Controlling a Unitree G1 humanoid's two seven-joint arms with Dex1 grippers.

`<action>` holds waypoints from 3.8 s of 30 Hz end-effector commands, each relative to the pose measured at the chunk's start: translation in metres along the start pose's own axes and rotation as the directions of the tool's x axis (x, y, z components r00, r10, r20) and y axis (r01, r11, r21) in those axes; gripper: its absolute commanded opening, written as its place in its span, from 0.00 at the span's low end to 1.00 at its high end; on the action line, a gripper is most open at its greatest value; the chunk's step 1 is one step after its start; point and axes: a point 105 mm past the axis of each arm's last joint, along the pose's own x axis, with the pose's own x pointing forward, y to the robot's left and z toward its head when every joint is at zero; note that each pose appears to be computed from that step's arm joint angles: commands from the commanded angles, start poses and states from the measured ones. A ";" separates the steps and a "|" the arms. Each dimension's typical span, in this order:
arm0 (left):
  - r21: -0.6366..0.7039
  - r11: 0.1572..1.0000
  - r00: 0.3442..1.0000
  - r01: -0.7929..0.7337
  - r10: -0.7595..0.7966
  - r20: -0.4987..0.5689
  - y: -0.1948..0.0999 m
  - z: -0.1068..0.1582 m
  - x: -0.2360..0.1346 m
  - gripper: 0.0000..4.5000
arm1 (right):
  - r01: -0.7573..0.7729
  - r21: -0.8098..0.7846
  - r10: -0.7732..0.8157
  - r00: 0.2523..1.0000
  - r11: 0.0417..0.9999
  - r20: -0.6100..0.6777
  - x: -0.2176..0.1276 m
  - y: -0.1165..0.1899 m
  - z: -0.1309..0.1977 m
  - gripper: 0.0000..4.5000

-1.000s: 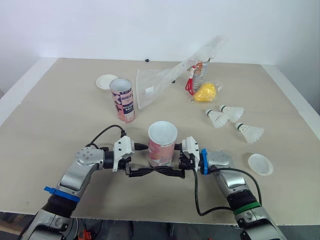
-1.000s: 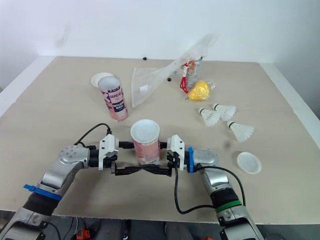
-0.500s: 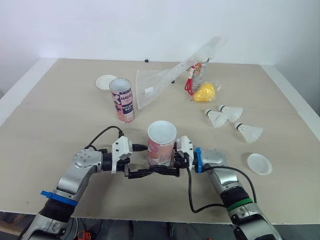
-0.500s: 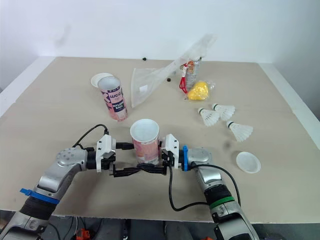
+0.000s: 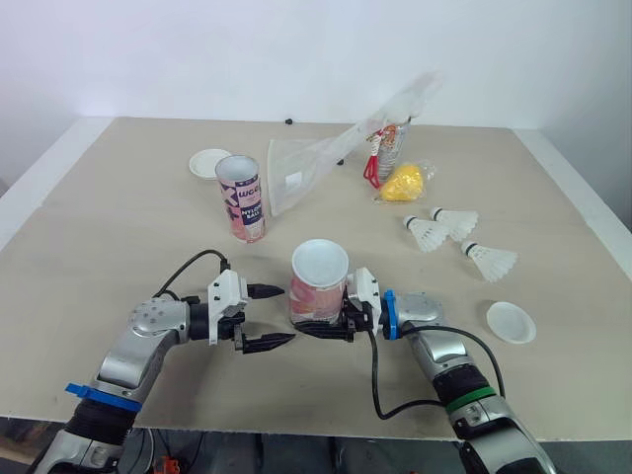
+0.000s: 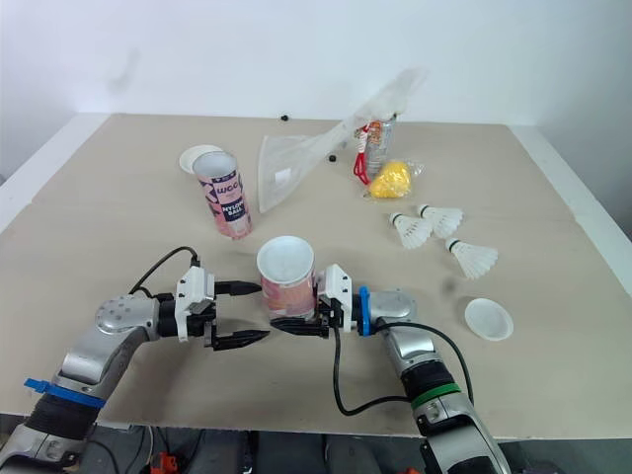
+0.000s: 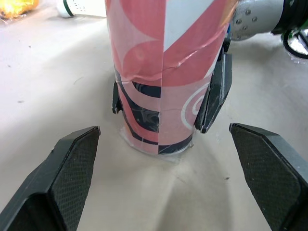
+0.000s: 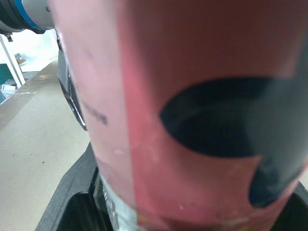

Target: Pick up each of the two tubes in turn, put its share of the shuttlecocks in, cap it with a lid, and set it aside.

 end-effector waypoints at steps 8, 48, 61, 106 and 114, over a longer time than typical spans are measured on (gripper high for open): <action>0.076 0.995 0.996 0.067 -0.071 0.057 -0.005 0.021 0.016 1.00 | 0.160 -0.030 -0.159 0.987 0.987 0.030 -0.035 -0.005 0.023 0.62; 0.047 0.971 0.960 0.236 -0.241 0.140 -0.034 0.045 0.049 1.00 | 0.992 0.085 -0.980 -0.075 -0.092 -0.184 -0.371 0.000 -0.005 0.62; 0.049 0.969 0.960 0.240 -0.245 0.136 -0.030 0.045 0.052 1.00 | 0.994 0.053 -0.980 -0.081 -0.092 -0.182 -0.367 0.019 0.005 0.99; -0.150 0.806 0.806 -0.572 0.587 0.079 0.060 0.020 0.005 1.00 | 0.284 -0.093 -0.287 0.958 0.954 -0.017 -0.117 -0.035 0.068 0.99; -0.162 0.583 0.588 -0.796 0.808 0.019 0.074 0.012 -0.027 1.00 | 0.278 -0.107 -0.282 0.959 0.955 -0.028 -0.110 -0.052 0.062 0.99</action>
